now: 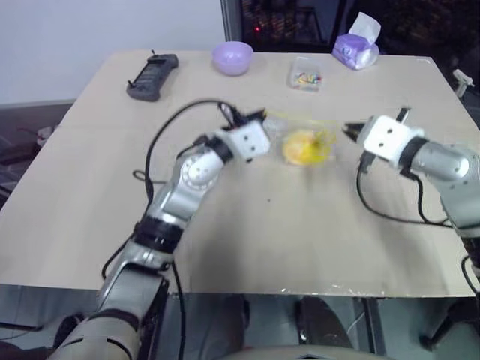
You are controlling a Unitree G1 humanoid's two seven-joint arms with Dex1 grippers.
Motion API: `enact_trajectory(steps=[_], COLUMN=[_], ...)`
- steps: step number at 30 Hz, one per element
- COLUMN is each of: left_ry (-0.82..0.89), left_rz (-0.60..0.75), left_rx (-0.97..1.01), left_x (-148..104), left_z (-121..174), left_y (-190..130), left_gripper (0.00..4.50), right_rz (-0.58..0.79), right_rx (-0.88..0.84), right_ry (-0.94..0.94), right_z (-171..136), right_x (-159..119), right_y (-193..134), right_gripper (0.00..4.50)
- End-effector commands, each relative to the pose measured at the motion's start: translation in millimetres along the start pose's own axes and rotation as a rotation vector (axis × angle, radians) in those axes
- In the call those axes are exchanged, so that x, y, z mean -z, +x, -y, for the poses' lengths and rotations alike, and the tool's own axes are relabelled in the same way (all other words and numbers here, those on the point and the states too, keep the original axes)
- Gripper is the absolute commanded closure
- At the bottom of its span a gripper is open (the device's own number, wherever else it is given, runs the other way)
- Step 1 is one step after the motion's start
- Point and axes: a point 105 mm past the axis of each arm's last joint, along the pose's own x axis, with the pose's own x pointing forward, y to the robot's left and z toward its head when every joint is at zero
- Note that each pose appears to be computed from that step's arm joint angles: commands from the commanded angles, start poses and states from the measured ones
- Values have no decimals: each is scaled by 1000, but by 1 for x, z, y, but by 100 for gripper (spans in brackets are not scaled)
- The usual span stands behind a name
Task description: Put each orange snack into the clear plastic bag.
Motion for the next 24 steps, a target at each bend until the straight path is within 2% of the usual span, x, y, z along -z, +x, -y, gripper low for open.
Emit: enact_trajectory(steps=[1, 2, 3, 4, 5, 6, 8, 9, 11, 13, 14, 16, 20, 22, 24], left_ry=[-100, -153, -208, -257, -287, -301, -311, -317, -340, -365, -368, -381, -547, -689, -768], left_rz=[17, 28, 27, 16, 5, -9, -41, -56, -71, -81, -85, -105, -125, -158, -174], left_rx=[113, 164, 189, 208, 223, 225, 210, 206, 215, 225, 226, 222, 191, 238, 282], left_x=[-4, -8, -11, -12, -12, -11, -8, -6, -4, -3, -2, 4, 15, 21, 21], left_z=[12, 23, 29, 34, 36, 36, 32, 31, 32, 33, 33, 31, 21, 26, 31], left_y=[-41, -49, -55, -61, -66, -70, -75, -77, -82, -86, -87, -92, -108, -123, -131], left_gripper=[418, 385, 374, 325, 281, 236, 131, 106, 14, 0, 0, 0, 0, 0, 0], right_rz=[-106, -105, -107, -111, -117, -125, -139, -143, -144, -138, -127, -111, -20, 8, 8], right_rx=[-138, -172, -192, -222, -247, -270, -292, -287, -256, -261, -276, -290, -218, -209, -207], right_ry=[145, 169, 184, 199, 213, 228, 248, 246, 246, 256, 267, 302, 479, 604, 652], right_z=[-23, -30, -35, -40, -44, -48, -52, -52, -46, -44, -46, -43, -24, -25, -28], right_x=[21, 19, 19, 18, 18, 19, 21, 21, 21, 19, 17, 14, 20, 36, 46], right_y=[-27, -30, -33, -36, -38, -41, -45, -47, -47, -49, -50, -57, -75, -90, -99], right_gripper=[450, 450, 450, 450, 377, 348, 243, 218, 118, 21, 8, 8, 8, 8, 8])
